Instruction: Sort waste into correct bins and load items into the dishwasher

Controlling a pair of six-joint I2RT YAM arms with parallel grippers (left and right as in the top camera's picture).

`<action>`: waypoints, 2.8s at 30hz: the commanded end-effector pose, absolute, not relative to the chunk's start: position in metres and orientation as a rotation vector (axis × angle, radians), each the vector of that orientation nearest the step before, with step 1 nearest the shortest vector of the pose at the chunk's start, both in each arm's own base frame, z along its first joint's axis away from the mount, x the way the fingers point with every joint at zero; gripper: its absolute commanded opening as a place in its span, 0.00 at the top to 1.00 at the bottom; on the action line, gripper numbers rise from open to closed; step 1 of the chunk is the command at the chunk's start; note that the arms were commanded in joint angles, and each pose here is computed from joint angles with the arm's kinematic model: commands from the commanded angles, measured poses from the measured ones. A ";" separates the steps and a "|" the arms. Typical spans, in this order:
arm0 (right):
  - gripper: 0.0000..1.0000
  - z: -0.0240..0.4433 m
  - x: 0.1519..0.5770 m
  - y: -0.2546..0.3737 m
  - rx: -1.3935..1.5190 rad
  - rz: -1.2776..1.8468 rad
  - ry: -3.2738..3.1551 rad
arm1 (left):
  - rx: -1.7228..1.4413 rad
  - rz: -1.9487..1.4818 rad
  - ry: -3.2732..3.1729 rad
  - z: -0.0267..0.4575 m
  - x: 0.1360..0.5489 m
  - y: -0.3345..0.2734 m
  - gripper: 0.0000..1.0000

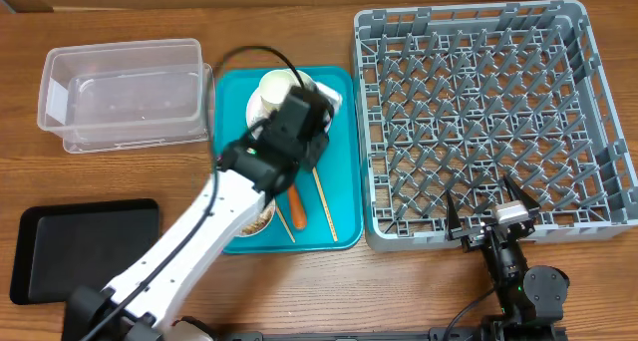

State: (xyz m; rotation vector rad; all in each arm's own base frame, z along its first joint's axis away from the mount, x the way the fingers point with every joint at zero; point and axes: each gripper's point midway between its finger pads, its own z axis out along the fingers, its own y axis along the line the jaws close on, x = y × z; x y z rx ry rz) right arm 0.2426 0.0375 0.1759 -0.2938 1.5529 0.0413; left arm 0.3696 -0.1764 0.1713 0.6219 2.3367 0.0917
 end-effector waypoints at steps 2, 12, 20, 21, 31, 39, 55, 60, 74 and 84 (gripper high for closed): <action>0.00 0.174 0.243 0.037 -0.286 0.045 1.551 | 0.316 0.097 2.242 0.238 0.405 -0.129 0.96; 0.00 0.174 0.243 0.037 -0.286 0.045 1.551 | -0.241 0.170 2.222 0.238 0.443 0.019 0.96; 0.00 0.174 0.243 0.037 -0.286 0.045 1.551 | -0.359 0.064 2.218 0.198 0.479 0.076 0.96; 0.00 0.174 0.243 0.037 -0.286 0.045 1.550 | -0.366 0.061 2.221 0.190 0.484 0.080 0.96; 0.00 0.174 0.243 0.037 -0.286 0.045 1.551 | -0.417 0.083 2.261 0.149 0.496 0.103 0.84; 0.00 0.174 0.243 0.037 -0.286 0.045 1.551 | -0.424 0.089 2.299 0.134 0.494 0.103 0.83; 0.00 0.174 0.243 0.037 -0.286 0.045 1.551 | -0.826 0.120 2.132 0.274 0.385 0.126 0.96; 0.00 0.174 0.243 0.037 -0.286 0.045 1.551 | -1.262 0.184 2.019 0.278 0.299 0.146 0.96; 0.00 0.174 0.243 0.037 -0.286 0.045 1.551 | -1.524 0.079 2.267 0.142 0.212 0.176 0.96; 0.00 0.174 0.243 0.037 -0.286 0.045 1.551 | -1.609 -0.012 2.174 0.066 0.190 0.194 0.96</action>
